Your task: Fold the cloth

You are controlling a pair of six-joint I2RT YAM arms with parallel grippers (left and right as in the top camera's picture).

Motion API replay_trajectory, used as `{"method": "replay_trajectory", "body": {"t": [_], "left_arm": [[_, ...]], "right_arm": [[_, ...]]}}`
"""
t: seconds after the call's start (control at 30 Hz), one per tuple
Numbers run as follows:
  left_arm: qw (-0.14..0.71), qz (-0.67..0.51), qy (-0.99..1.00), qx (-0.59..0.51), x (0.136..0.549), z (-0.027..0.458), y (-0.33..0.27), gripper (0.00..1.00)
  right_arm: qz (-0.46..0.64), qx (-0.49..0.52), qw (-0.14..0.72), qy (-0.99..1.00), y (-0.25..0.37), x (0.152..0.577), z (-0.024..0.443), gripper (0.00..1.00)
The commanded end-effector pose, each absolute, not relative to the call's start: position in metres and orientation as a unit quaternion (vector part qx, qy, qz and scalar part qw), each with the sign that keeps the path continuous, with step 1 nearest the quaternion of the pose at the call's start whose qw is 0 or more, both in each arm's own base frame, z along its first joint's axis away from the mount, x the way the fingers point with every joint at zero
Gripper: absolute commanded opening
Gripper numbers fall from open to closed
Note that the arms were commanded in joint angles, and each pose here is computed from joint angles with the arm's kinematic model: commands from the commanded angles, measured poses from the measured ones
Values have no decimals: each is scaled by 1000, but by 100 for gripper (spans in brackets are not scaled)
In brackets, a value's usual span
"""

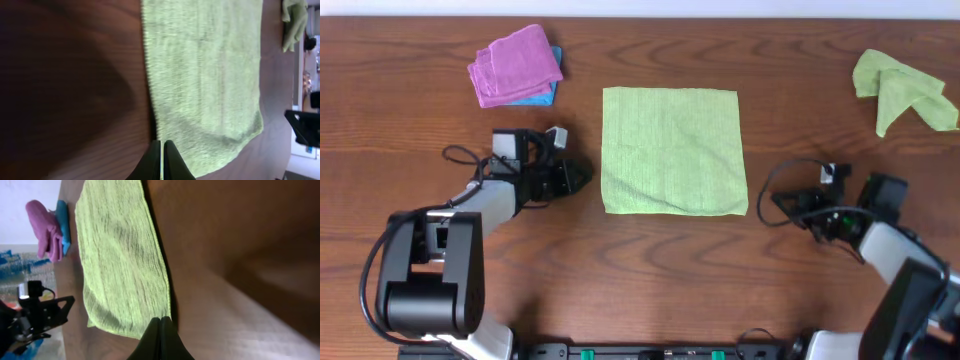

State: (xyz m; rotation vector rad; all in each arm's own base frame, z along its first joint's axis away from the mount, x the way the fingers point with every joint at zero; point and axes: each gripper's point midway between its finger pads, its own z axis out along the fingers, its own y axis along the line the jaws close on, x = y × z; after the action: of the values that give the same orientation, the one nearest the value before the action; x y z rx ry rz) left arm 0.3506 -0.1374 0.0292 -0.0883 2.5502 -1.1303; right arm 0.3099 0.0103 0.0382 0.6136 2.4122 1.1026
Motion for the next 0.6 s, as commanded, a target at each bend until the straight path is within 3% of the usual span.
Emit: {"method": "replay_trajectory", "body": {"t": [0.0,0.2,0.3,0.43,0.57], "left_arm": [[159,-410,898,-26,348,32,-151,6],[140,-404,904,-28,340,27,-159,6],[132,-396,908,-35,337,23,-157,6],[130,-387,912,-39,337,20,-154,6],[124,-384,914,-38,333,18,-154,17]], "right_arm": [[399,213,198,870,13,326,36,1],[405,206,173,874,20,336,22,4],[405,192,157,880,28,330,17,27],[405,177,153,884,33,327,16,40],[405,175,148,885,34,324,15,46]]}}
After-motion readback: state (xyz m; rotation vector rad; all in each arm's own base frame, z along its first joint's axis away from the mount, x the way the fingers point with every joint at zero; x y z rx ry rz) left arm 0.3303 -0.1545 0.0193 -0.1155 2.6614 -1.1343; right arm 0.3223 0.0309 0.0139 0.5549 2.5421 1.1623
